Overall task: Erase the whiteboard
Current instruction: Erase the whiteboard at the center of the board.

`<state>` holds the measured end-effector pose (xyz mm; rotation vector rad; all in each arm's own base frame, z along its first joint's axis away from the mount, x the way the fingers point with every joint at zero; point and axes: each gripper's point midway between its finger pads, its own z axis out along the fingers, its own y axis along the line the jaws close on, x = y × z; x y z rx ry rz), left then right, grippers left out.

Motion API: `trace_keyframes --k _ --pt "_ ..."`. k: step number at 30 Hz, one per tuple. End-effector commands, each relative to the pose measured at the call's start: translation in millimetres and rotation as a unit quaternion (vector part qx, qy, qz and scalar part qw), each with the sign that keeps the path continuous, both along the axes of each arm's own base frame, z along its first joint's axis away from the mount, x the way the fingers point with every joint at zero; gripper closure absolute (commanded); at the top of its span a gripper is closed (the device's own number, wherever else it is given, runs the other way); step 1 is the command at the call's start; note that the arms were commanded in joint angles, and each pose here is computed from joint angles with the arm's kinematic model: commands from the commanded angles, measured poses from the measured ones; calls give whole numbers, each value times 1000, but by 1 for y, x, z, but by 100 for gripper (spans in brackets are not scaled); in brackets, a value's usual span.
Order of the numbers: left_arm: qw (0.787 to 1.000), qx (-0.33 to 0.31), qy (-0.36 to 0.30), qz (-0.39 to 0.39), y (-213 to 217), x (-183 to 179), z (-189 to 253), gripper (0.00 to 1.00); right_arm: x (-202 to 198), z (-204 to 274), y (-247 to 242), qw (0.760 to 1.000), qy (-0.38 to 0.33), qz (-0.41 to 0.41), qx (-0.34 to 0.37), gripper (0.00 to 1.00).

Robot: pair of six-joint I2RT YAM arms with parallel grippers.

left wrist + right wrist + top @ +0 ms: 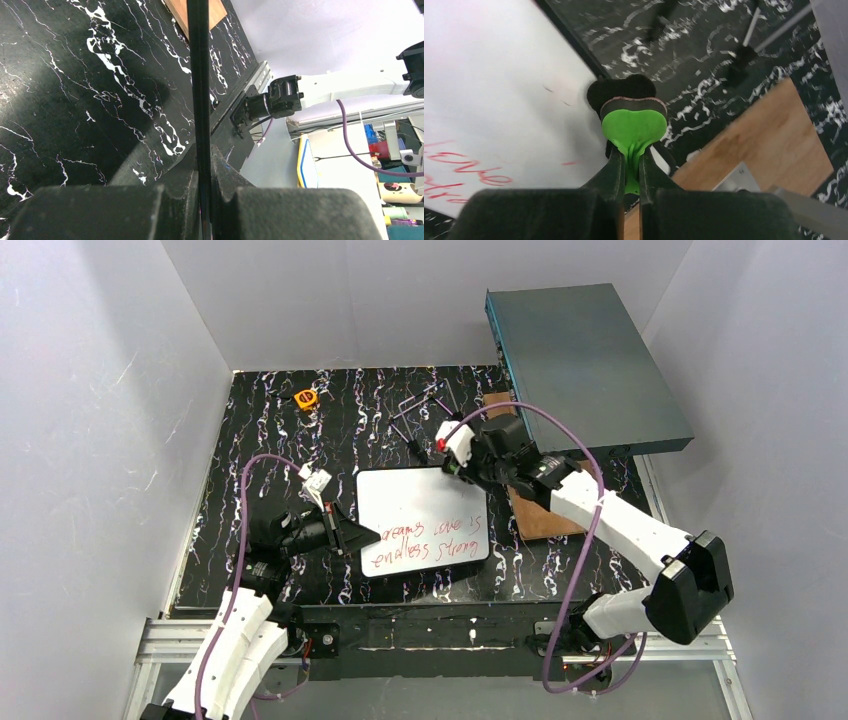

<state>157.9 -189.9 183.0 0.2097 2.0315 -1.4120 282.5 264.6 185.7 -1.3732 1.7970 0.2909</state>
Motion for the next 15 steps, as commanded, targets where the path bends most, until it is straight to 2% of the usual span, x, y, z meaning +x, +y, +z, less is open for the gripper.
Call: trace_keyframes --k 1,5,8,11,15 --pt "997 -21 -62 -29 -5 -4 29 100 4 -21 -23 999 -18 -21 -26 99" --pt "997 -22 -64 -29 -5 -4 29 100 -41 -50 -12 999 25 35 -23 99" --pt "997 -22 -62 -29 -5 -4 29 100 -64 -39 16 996 36 84 -9 99" --pt "997 -21 -61 -28 -5 -3 28 100 -44 -15 33 998 24 64 0 99" --pt "997 -20 -63 -26 -4 -4 28 100 -2 8 15 1000 -6 3 10 99"
